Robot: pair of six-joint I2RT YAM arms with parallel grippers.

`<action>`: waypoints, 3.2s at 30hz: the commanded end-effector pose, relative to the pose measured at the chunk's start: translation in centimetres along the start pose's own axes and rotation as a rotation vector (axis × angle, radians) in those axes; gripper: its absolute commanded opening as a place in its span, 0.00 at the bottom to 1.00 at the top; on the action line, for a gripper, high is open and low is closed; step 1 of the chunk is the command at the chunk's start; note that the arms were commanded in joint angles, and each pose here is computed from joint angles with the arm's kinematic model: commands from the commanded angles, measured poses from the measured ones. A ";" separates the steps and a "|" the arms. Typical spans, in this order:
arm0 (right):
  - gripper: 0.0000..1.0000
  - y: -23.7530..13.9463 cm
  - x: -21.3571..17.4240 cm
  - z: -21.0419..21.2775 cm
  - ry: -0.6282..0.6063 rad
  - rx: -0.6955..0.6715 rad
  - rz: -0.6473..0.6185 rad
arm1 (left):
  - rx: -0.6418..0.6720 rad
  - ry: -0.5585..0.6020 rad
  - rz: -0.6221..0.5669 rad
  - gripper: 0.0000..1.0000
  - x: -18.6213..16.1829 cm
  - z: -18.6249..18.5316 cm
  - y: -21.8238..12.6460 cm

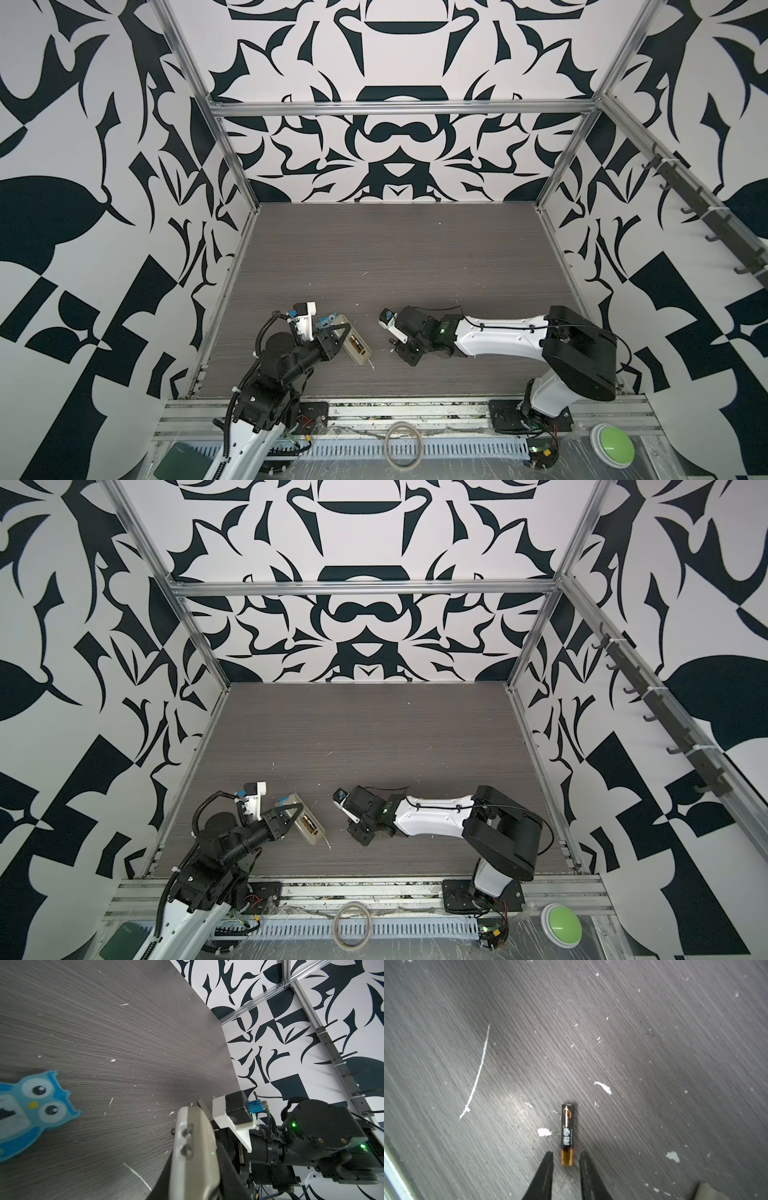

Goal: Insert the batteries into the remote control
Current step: 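Carry the AA battery with the right gripper over the remote's compartment, then lower the battery into the compartment beside the seated battery with the right gripper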

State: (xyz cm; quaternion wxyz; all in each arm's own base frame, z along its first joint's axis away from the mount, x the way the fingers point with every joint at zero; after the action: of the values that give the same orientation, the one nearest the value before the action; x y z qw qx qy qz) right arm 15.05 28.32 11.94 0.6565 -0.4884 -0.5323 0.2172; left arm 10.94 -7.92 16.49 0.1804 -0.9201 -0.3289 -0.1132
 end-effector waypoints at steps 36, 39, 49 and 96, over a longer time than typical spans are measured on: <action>0.01 -0.2 -0.5 0.0 -0.018 -0.009 -0.010 | -0.010 0.011 -0.024 0.00 0.1 0.1 0.2; 0.00 -1.0 -0.3 0.0 -0.021 -0.012 -0.044 | -0.013 0.014 -0.034 0.00 0.2 0.1 0.2; 0.00 -5.6 0.7 -0.4 -0.017 -0.057 -0.143 | -0.044 0.012 -0.052 0.00 0.4 0.0 0.5; 0.00 -9.2 8.5 5.3 -0.157 0.104 -0.323 | -0.087 0.001 0.013 0.00 -0.1 0.3 1.0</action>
State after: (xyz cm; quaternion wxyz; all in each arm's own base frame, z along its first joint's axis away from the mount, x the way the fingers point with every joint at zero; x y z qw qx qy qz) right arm 10.91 32.41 21.84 0.6533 -0.3674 -0.6307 0.2011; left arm 11.61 -8.46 16.13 0.1465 -0.9264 -0.3232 -0.1259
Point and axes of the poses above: each gripper's point midway between its finger pads, its own y axis out along the fingers, its own z axis along the line the jaws close on, x = y × z, the point moved 10 cm from there along -y, back along the fingers, and after that the axes turned 13 degrees about -y, right-handed, at the moved point
